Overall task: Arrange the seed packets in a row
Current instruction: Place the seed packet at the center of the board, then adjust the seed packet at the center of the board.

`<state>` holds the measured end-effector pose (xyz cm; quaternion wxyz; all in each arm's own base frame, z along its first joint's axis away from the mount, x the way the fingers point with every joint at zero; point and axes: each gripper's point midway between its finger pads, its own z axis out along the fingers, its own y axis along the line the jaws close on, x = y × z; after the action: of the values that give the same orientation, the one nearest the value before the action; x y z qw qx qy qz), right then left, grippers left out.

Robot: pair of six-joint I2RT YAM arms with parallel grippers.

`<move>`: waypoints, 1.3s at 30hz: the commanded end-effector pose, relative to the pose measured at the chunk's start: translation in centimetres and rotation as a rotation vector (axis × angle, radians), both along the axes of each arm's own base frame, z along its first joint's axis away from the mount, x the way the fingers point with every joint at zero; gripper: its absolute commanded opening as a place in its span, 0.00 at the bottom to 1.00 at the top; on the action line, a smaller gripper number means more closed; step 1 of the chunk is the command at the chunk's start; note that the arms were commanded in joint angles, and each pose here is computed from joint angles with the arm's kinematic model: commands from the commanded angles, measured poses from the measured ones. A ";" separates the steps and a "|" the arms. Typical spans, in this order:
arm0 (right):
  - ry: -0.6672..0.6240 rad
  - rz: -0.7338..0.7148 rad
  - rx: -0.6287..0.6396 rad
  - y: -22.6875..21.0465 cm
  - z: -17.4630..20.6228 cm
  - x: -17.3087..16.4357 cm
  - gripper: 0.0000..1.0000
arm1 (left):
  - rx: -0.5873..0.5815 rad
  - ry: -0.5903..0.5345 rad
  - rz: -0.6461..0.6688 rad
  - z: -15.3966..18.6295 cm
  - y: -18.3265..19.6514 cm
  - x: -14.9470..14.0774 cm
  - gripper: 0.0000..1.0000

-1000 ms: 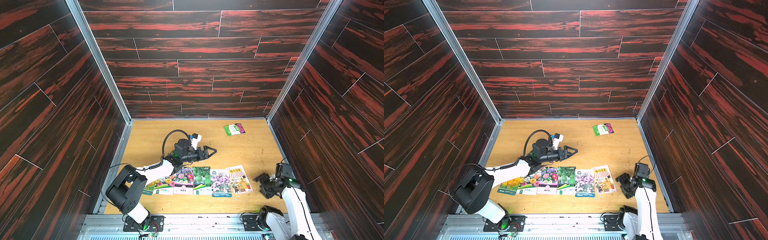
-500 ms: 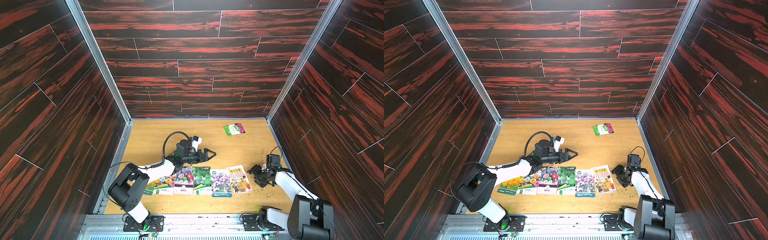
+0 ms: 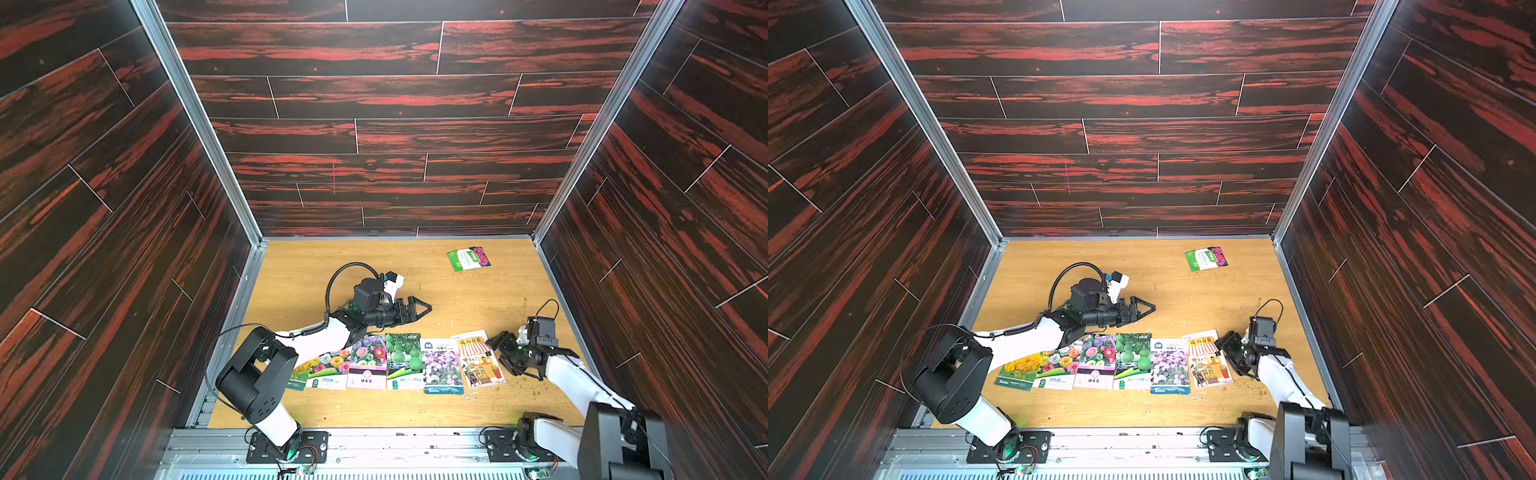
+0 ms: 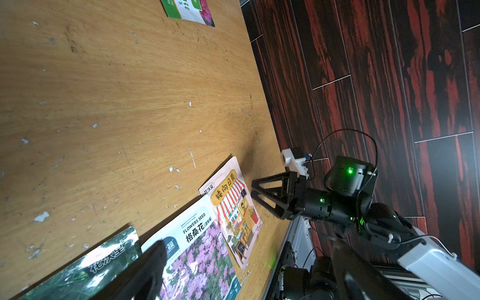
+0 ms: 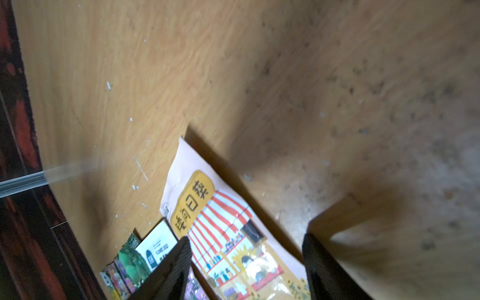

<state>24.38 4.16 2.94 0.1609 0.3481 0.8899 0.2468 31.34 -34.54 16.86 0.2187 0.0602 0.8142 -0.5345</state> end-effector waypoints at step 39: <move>-0.346 0.128 -0.174 -8.1 5.2 37.4 0.98 | 0.278 -0.106 -0.094 -6.4 -3.0 11.9 1.00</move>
<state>60.76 -5.13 10.19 0.3554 0.2776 0.8624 0.2301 43.16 -37.22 10.57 0.2297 0.1203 0.8626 -0.4344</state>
